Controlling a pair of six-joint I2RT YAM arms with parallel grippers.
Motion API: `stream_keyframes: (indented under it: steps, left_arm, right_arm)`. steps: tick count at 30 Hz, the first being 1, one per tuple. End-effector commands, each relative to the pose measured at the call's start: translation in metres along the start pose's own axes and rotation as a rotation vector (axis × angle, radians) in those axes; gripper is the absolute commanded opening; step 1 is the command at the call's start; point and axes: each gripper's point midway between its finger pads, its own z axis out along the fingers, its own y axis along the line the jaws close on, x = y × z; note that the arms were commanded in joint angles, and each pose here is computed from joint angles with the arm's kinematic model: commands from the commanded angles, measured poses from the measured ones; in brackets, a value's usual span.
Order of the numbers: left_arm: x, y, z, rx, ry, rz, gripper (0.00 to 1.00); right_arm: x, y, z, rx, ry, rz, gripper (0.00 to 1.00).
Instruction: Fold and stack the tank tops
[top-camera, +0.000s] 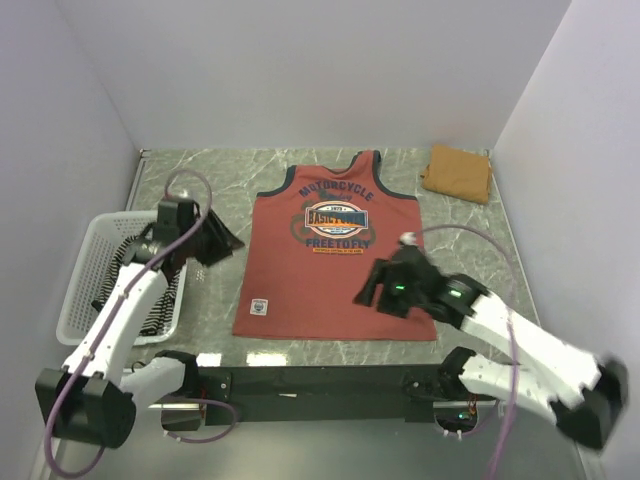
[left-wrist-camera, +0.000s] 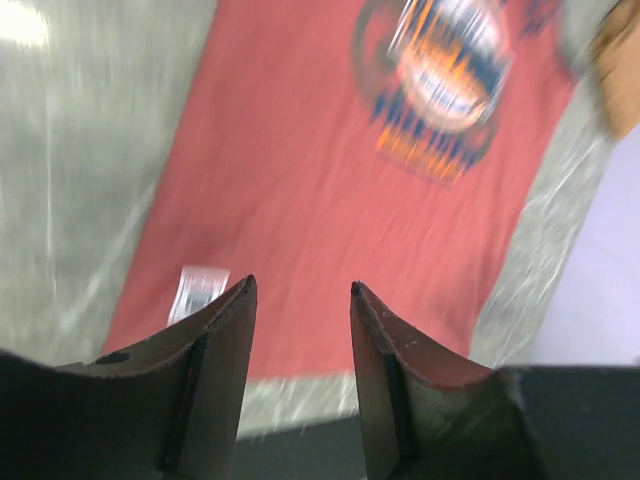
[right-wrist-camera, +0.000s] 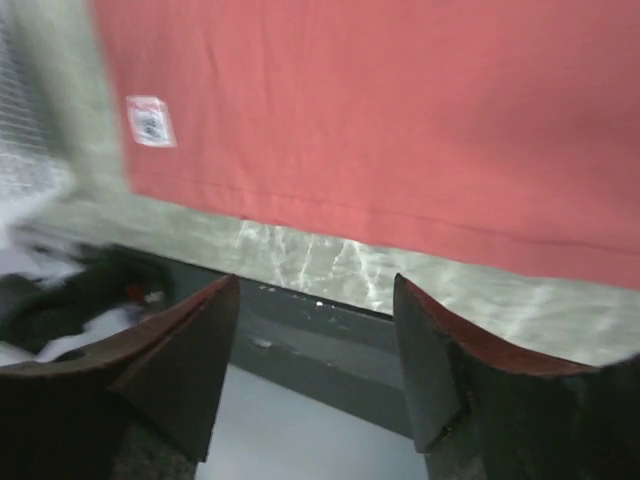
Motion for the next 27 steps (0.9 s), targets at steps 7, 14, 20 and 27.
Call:
stream_keyframes:
  steps: [7,14,20,27]
  left_arm:
    - [-0.150,-0.063,-0.077,0.150,-0.438,-0.003,0.47]
    - [-0.182,-0.106,-0.117,0.251,-0.509,0.016,0.47]
    - [-0.186,-0.106,-0.114,0.262,-0.504,0.030,0.46]
    - [-0.182,-0.094,-0.098,0.253,-0.476,0.024,0.45]
  right_arm:
    - [0.051,0.169,0.093,-0.015,-0.032,-0.232,0.56]
    - [0.112,0.237,0.159,0.039,0.021,-0.416,0.40]
    - [0.139,0.245,0.192,0.099,0.045,-0.518,0.33]
    - [0.144,0.227,0.211,0.165,0.045,-0.550,0.33]
